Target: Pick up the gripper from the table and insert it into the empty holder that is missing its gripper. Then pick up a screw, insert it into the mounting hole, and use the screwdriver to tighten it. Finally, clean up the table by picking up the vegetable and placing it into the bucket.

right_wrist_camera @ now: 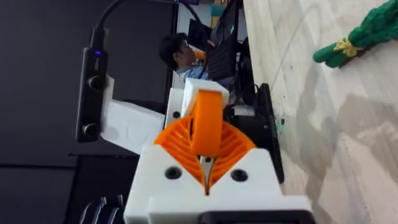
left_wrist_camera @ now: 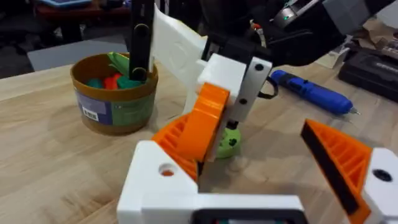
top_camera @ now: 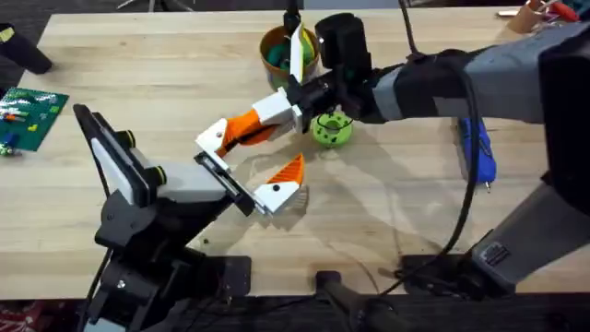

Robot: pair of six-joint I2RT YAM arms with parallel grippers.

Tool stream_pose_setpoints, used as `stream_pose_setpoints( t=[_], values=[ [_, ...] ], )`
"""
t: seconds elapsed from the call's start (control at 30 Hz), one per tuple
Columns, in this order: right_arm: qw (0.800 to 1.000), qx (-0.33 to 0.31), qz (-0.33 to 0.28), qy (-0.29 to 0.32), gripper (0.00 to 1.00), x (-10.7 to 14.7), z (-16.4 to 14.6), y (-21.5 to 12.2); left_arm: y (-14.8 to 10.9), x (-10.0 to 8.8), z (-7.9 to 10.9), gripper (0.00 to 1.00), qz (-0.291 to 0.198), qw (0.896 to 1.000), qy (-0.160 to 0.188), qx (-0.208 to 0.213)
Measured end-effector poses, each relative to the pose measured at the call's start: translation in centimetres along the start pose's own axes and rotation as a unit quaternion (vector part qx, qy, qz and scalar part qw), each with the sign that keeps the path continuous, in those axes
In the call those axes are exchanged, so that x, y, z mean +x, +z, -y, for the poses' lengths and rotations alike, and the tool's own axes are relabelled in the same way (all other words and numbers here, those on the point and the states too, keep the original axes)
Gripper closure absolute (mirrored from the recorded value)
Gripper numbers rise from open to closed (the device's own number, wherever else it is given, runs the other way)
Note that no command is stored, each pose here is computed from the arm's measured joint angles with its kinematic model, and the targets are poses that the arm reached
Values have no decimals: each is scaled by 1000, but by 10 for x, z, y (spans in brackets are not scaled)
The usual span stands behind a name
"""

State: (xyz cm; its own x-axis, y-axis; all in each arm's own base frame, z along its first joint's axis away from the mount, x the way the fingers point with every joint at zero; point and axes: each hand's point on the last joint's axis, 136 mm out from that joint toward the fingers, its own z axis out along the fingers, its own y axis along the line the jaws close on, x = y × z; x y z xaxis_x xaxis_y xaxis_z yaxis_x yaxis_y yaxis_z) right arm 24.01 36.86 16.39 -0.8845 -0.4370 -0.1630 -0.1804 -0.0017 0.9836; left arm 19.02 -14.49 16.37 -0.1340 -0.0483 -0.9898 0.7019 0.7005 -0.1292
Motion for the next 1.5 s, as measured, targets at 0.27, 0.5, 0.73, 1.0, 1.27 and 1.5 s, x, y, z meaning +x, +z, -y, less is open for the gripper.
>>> stream_pose_setpoints(
  t=[0.27, 0.5, 0.73, 1.0, 1.27, 1.5],
  values=[
    [1000, 0, 0, -1, 981, 0, 0, 0, 0, 0, 0, 14, 0, 1000, -1, 0],
    [1000, 1, 0, -2, 983, 0, 0, 1, 0, 0, 0, 14, 0, 1000, -2, -1],
    [1000, 2, 2, -3, 983, 0, 1, 2, 0, 0, -1, 14, 0, 1000, -3, -3],
    [1000, 3, -12, -8, 646, 6, 1, 14, 0, 0, 4, 14, -1, 1000, 1, 11],
    [1000, 4, -12, -7, 390, 7, 7, 14, 0, 0, 6, 15, -1, 1000, 8, 17],
    [1000, 14, 8, -4, 176, -1, 12, 7, -1, 2, 21, 14, -4, 998, 12, 58]
  ],
)
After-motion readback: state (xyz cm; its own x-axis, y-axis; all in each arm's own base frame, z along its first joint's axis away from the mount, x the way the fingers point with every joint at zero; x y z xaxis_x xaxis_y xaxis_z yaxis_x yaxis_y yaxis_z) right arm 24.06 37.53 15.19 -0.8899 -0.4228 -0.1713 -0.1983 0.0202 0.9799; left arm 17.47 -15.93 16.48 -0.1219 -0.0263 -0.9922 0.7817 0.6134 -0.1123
